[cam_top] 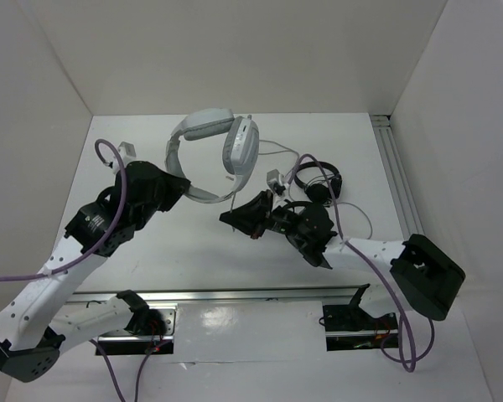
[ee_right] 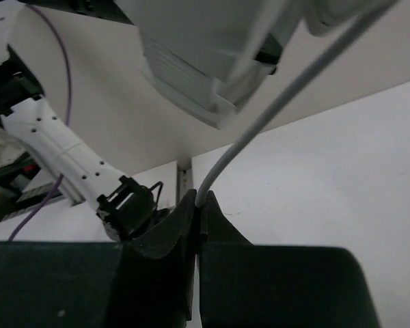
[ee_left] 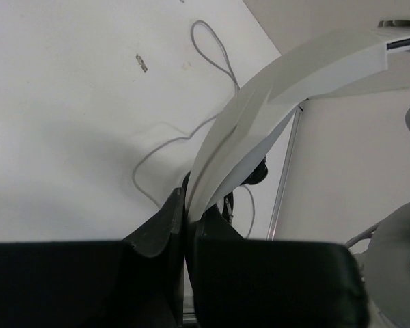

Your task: Wrap the headphones

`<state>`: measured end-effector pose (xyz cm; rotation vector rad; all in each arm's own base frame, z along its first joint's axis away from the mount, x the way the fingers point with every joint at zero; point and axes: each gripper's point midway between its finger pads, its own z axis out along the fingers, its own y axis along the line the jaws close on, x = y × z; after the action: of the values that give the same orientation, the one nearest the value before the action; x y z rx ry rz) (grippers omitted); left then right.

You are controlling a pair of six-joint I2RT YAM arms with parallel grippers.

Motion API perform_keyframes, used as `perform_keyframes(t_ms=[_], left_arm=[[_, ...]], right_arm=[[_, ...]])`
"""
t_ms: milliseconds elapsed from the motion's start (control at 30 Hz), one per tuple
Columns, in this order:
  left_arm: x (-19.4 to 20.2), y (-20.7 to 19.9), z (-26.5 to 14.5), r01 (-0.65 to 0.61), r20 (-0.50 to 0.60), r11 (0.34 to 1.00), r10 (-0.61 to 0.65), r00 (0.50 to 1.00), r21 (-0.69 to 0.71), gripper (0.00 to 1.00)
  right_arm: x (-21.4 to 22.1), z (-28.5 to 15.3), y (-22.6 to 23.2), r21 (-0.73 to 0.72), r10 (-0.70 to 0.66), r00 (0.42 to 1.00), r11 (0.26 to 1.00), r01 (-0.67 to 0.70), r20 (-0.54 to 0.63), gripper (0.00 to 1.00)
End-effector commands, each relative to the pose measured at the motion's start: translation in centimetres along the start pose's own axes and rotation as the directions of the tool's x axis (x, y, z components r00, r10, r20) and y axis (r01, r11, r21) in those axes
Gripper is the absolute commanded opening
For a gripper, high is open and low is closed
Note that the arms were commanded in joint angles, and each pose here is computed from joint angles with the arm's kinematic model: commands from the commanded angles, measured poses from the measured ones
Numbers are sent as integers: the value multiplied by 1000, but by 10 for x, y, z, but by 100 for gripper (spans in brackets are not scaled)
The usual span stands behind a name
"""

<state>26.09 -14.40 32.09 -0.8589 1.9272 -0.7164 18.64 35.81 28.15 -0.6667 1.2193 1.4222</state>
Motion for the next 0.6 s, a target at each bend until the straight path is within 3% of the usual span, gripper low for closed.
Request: perform_keyframes(t_ms=[0,233,467,567], left_arm=[[-43,-48,-5,163,148,971,-190,971,173,0],[-60,-30,17,84,237,995,-96,967,59,0],[-79,-17,28,25,271,1000,-20,962,-18,0],[-83,-8,27,31,283,999,-19,959,-40,0]], right_arm=[[-23,15,48,-249,-17,998,968,33,65,0],[-22,14,77,-436,40,997,900,-8,63,4],[-28,5,105,-545,83,992,838,-16,99,2],[-28,2,117,-594,134,986,803,-48,100,8]])
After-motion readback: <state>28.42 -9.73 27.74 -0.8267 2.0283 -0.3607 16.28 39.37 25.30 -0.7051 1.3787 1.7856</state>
